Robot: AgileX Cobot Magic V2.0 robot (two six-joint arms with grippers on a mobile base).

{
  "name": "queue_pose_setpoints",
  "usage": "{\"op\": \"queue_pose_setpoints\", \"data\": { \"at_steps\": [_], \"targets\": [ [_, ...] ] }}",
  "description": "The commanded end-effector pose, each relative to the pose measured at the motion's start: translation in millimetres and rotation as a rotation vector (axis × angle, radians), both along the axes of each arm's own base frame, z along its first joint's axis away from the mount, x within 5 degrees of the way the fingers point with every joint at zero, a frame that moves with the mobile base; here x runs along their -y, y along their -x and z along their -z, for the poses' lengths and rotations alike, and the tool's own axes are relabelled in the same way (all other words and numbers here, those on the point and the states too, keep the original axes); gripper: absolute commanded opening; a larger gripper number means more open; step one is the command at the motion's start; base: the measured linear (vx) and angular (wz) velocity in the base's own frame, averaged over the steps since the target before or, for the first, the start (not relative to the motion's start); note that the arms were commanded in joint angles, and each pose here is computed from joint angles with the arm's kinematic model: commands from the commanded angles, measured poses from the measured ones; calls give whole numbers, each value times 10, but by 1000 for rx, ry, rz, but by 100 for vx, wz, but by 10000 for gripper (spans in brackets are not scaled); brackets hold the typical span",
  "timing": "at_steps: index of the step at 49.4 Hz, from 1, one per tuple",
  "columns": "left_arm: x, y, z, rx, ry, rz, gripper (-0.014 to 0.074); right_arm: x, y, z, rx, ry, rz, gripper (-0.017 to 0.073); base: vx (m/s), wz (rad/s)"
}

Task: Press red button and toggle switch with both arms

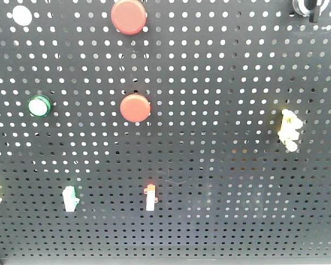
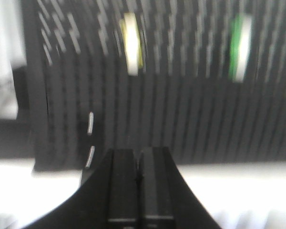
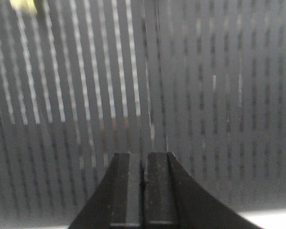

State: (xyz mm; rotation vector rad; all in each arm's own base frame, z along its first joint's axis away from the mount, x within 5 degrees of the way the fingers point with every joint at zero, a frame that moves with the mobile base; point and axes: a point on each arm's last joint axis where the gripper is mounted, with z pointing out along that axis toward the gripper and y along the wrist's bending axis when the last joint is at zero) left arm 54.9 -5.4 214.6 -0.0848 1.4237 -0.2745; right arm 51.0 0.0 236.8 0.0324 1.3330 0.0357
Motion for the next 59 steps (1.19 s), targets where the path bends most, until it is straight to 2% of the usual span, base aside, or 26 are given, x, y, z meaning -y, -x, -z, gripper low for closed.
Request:
{"op": "queue_pose_setpoints", "data": {
  "at_steps": [1, 5, 7, 10, 19, 24, 32, 33, 35, 43, 44, 45, 46, 47, 49, 52, 59],
  "targets": [
    [-40, 98, -499, 224, 125, -5, 2, -8, 117, -565, 168, 61, 14, -3, 0, 0],
    [-21, 87, -800, 228, 35, -9, 2, -3, 100, -922, 141, 95, 30, -3, 0, -1],
    [0, 13, -1021, 187, -29, -10, 2, 2, 33, -1143, 114, 117, 40, -3, 0, -1],
    [20, -87, -1317, 162, -96, -15, 2, 10, -41, -1483, 105, 137, 53, -3, 0, 0],
    [80, -510, -2169, 83, -186, -16, 2, 25, -394, -2173, 77, 114, 57, -3, 0, 0],
    [107, -705, -2506, 64, -183, -9, 2, 26, -536, -2364, 67, 70, 43, -3, 0, 0],
    [134, -793, -2824, 35, -93, 25, 2, 17, -631, -2446, 64, -18, 8, -3, 0, 0],
    [241, -769, -2906, 20, -92, 128, 2, 9, -636, -2419, 36, -80, -18, -3, 0, 0],
    [303, -749, -2919, 31, -110, 182, 2, 7, -638, -2412, 28, -93, -23, -3, 0, 0],
    [694, -800, -2893, 97, -226, 476, 2, 5, -640, -2406, 20, -101, -27, -3, 0, 0],
    [761, -813, -2888, 109, -244, 522, 2, 5, -640, -2406, 20, -101, -27, -3, 0, 0],
    [828, -838, -2873, 118, -284, 561, 2, 5, -640, -2406, 20, -101, -27, -3, 0, 0],
    [878, -850, -2871, 123, -276, 598, 2, 5, -640, -2406, 20, -101, -27, -3, 0, 0],
    [942, -881, -2858, 133, -305, 632, 2, 5, -640, -2406, 20, -101, -27, -3, 0, 0],
    [1060, -949, -2852, 140, -300, 697, 2, 5, -640, -2406, 20, -101, -27, -3, 0, 0],
    [1191, -1060, -2861, 152, -292, 739, 2, 5, -640, -2404, 19, -101, -27, -3, 0, 0],
    [1354, -1343, -2962, 149, -258, 735, 2, 4, -644, -2389, 1, -98, -26, -3, 0, 0]
  ]
}}
